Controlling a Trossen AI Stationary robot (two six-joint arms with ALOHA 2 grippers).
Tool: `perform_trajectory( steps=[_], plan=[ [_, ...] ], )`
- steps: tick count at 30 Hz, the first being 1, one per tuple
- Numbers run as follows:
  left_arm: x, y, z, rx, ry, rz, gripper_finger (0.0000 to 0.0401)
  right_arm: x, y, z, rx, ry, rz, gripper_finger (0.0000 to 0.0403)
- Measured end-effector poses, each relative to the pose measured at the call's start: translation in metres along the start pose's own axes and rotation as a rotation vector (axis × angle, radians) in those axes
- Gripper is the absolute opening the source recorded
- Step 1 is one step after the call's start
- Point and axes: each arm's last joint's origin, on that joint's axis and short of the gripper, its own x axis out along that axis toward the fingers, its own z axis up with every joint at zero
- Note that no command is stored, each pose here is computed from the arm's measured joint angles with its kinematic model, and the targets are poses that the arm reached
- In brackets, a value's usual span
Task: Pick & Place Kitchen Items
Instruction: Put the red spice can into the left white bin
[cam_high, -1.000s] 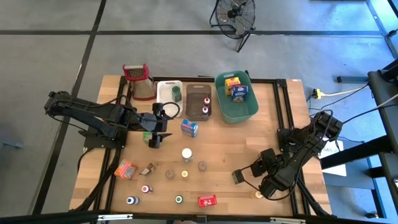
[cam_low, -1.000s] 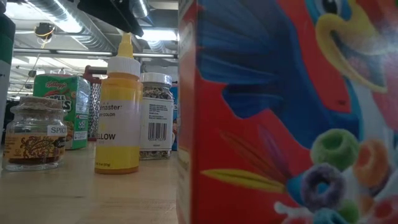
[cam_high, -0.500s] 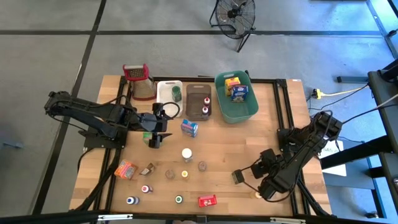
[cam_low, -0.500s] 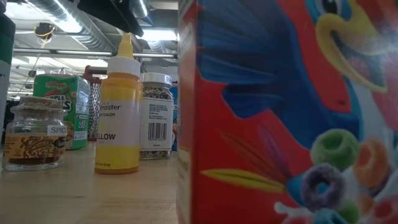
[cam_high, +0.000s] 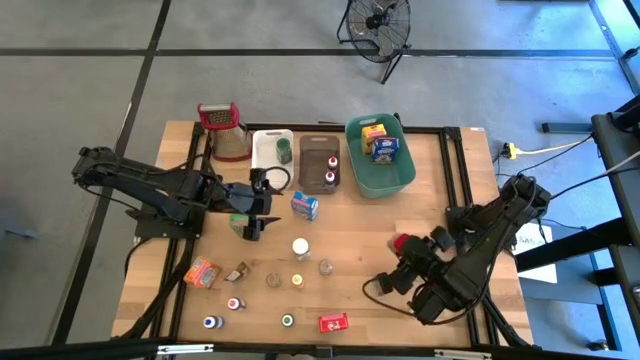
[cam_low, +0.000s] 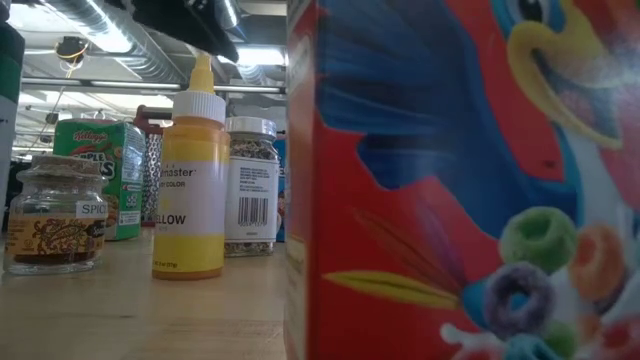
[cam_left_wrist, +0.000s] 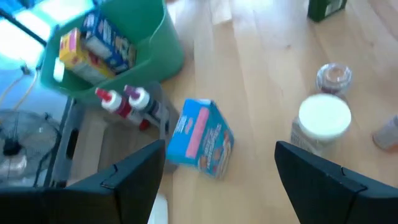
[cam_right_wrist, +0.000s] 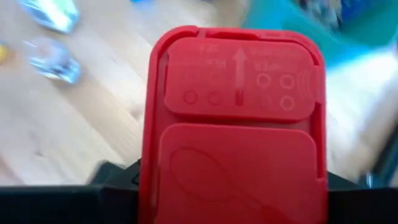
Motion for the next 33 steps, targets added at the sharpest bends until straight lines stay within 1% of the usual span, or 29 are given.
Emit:
perform_trajectory(
  steps=[3, 6, 11, 14, 16, 18, 21, 23, 26, 30, 33],
  plan=[
    [0.009, -0.004, -0.003, 0.039, -0.028, 0.003, 0.0299, -0.004, 0.005, 0.015, -0.06, -0.019, 0.043, 0.0196],
    [0.017, -0.006, 0.002, 0.045, -0.102, 0.017, 0.0299, -0.003, 0.01, 0.028, -0.113, -0.044, 0.083, 0.019],
    [0.025, -0.007, 0.016, -0.005, -0.262, 0.043, 0.0299, 0.007, 0.021, 0.046, -0.201, -0.082, 0.148, 0.0188],
    [0.033, -0.01, 0.019, -0.011, -0.306, 0.044, 0.0299, 0.013, 0.028, 0.058, -0.246, -0.11, 0.19, 0.0195],
    [0.039, -0.013, 0.022, -0.01, -0.335, 0.001, 0.0299, 0.018, 0.03, 0.066, -0.279, -0.131, 0.208, 0.0197],
    [0.045, -0.017, 0.024, 0.013, -0.367, -0.081, 0.0299, 0.022, 0.033, 0.074, -0.312, -0.148, 0.227, 0.0193],
    [0.053, -0.025, 0.029, 0.072, -0.456, -0.226, 0.0299, 0.029, 0.035, 0.085, -0.351, -0.142, 0.264, 0.0188],
    [0.059, -0.029, 0.033, 0.109, -0.518, -0.283, 0.0299, 0.032, 0.037, 0.092, -0.372, -0.152, 0.29, 0.0188],
    [0.068, -0.032, 0.035, 0.128, -0.553, -0.289, 0.0299, 0.034, 0.04, 0.1, -0.403, -0.164, 0.342, 0.0191],
    [0.078, -0.03, 0.037, 0.105, -0.585, -0.261, 0.0299, 0.036, 0.043, 0.106, -0.437, -0.18, 0.398, 0.0197],
    [0.082, -0.026, 0.038, 0.071, -0.592, -0.252, 0.0299, 0.036, 0.043, 0.108, -0.453, -0.191, 0.4, 0.019]
  ],
)
